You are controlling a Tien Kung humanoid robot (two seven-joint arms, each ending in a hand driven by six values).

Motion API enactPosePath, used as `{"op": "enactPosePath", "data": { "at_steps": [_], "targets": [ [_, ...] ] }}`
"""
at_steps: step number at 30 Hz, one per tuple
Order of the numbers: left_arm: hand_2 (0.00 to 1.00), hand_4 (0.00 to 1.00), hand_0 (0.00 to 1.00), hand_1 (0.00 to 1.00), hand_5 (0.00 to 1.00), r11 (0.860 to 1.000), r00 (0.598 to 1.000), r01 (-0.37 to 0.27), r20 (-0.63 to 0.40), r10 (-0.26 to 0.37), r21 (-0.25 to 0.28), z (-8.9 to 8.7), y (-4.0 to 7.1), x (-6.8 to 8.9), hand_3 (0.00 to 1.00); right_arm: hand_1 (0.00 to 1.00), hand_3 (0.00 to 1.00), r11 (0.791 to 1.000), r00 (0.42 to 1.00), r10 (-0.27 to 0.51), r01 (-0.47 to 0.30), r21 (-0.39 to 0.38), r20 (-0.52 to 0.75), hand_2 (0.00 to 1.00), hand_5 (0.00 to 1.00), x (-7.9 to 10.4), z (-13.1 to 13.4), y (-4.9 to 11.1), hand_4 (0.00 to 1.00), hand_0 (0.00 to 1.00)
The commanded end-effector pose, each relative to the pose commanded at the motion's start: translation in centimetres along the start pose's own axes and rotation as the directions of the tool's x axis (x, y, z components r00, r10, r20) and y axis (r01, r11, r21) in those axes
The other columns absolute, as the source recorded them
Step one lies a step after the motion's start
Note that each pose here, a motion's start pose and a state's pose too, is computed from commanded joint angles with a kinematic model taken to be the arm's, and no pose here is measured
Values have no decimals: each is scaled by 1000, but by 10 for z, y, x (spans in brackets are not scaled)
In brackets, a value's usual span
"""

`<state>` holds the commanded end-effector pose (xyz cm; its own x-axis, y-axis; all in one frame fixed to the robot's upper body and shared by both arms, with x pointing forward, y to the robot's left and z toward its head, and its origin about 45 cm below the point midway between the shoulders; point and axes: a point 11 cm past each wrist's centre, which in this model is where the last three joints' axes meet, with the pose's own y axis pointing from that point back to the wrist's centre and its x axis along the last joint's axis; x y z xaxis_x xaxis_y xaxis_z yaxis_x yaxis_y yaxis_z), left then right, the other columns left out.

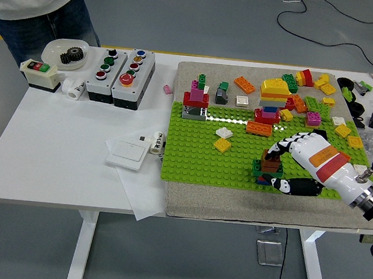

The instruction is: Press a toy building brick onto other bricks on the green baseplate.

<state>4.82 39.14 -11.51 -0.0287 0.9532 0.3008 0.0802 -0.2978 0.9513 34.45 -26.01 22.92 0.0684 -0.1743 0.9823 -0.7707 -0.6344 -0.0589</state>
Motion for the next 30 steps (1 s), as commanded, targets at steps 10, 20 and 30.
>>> {"op": "enactPosePath", "data": {
  "at_steps": [10,20,30],
  "targets": [
    [721,791,453,570,810,1000,1000,0,-3,0,-4,2,0,0,758,505,537,1000,1000,-10,10,-1,0,535,528,-3,0,-1,757,539],
    [721,791,452,570,810,1000,1000,1,-4,-1,-8,3,1,0,759,505,537,1000,1000,-13,13,-7,1,535,527,-5,2,-1,759,539],
    [720,790,452,570,810,1000,1000,1,-4,-1,-10,4,1,0,757,504,536,1000,1000,-12,12,3,3,535,526,-5,-1,-1,759,539]
  ]
}}
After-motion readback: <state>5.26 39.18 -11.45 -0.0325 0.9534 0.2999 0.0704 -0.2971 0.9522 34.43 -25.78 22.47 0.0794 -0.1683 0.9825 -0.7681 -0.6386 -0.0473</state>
